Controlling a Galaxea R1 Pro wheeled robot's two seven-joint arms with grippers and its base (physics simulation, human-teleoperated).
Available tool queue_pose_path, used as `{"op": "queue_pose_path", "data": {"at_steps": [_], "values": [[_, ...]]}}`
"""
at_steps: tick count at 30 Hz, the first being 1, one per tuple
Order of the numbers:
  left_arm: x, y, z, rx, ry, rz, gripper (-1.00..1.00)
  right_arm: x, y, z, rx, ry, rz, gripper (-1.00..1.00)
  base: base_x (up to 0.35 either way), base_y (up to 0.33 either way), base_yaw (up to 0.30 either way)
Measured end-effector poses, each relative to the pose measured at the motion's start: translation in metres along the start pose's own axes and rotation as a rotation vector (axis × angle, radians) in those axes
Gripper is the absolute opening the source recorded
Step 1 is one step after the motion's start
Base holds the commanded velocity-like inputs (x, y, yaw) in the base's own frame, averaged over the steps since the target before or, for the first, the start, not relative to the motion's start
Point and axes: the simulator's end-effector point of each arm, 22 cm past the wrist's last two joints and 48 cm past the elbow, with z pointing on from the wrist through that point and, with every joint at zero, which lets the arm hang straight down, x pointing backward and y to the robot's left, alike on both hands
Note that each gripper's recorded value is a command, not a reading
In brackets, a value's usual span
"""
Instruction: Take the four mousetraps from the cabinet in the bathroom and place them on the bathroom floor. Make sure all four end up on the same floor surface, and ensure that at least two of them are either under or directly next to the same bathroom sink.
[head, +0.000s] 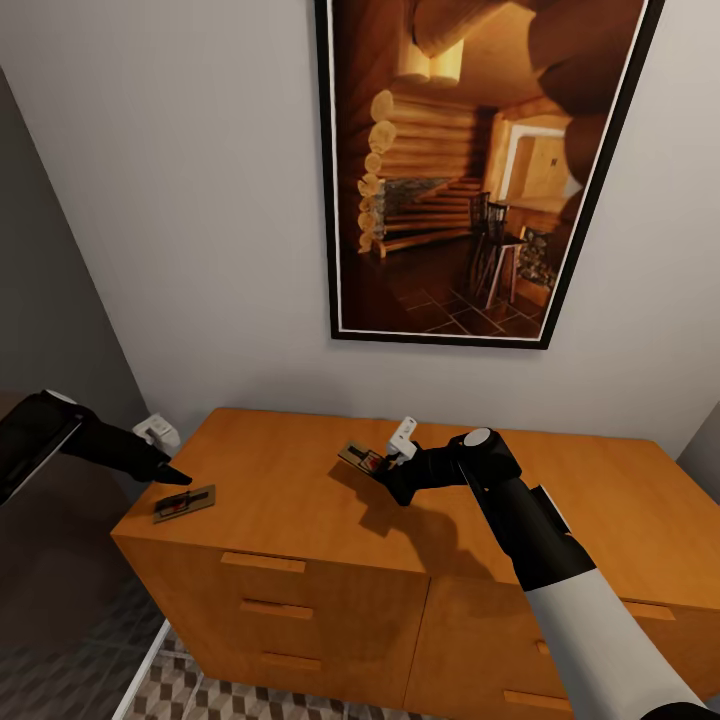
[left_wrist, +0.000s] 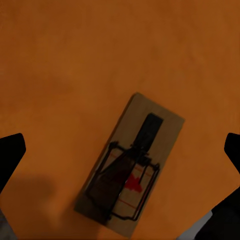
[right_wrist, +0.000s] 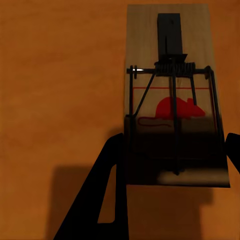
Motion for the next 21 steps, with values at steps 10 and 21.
{"op": "queue_pose_path", "data": {"at_steps": [10, 21], "values": [[-0.0008, 0.0019, 0.0003, 0.000, -0.013, 0.030, 1.00, 0.0000, 0.0000, 0.0000, 0.000, 0.000, 0.000, -1.00, 0.000, 0.000, 0.000], [0.0069, 0.0086, 0.0033, 0.002, -0.013, 0.032, 1.00, 0.0001, -0.0001, 0.0000, 0.000, 0.000, 0.000, -1.00, 0.000, 0.000, 0.000]]}}
